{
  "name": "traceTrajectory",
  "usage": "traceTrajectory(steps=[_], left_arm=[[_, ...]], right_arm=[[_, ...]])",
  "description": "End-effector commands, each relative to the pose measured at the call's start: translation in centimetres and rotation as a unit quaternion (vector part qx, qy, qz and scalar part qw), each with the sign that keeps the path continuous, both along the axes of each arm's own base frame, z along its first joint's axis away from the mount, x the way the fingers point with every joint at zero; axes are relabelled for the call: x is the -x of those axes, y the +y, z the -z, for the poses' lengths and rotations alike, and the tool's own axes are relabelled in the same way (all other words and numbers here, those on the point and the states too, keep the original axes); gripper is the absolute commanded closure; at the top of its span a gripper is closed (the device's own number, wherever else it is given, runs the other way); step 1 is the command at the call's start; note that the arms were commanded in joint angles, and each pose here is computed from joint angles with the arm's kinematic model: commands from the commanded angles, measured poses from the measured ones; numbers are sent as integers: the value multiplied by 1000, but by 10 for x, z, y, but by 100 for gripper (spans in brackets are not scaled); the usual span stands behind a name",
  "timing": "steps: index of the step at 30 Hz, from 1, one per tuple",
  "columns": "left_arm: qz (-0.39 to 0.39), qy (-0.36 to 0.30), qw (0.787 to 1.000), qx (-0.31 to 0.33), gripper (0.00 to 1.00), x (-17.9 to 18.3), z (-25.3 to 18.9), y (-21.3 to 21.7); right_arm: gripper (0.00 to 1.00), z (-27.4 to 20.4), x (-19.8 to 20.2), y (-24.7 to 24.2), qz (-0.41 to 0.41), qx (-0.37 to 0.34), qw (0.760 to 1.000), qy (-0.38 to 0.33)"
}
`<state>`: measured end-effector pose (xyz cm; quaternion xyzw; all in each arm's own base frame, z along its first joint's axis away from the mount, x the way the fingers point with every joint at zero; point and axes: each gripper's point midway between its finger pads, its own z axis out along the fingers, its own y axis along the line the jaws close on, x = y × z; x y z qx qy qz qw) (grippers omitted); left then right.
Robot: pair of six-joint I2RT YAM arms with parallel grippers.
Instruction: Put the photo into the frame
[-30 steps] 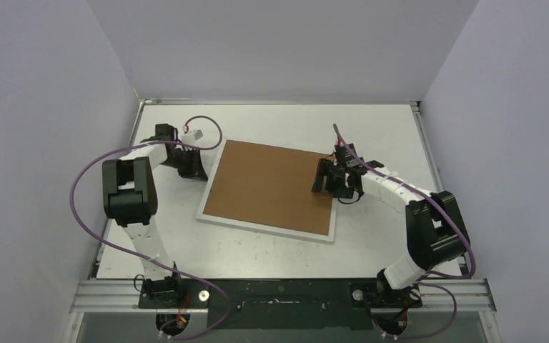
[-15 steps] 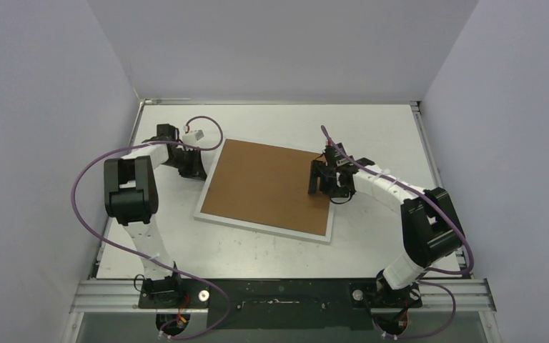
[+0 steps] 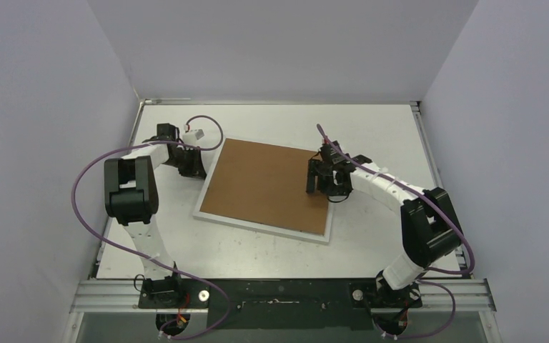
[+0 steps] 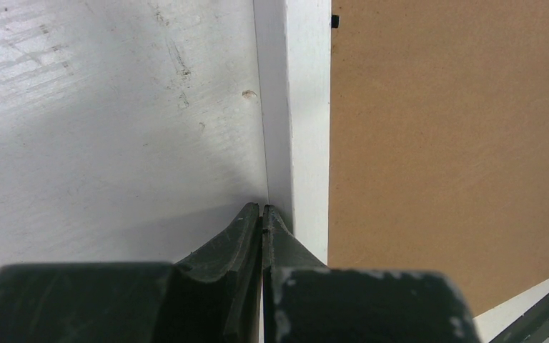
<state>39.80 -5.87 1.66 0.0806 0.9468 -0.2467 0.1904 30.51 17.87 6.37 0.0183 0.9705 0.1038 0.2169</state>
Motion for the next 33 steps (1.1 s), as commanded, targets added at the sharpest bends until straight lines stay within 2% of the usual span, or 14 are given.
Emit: traceTrajectory(steps=[1,16,27,33], left_arm=[[30,5,999,31,100,8,-1,-25],[40,3,999,30,100,9,-3,-33],[43,3,999,33,100,9,-4,-35],[64,5,997,31,100,15,-3,-49]], right_arm=[[26,-26,-18,57,-41,-89,994,-40],[26,-33,-20,80,-71,-98,991,-50],[26,-35,-14,98,-94,-135,984,-62],[26,-46,-16,108,-93,-180,975,-89]])
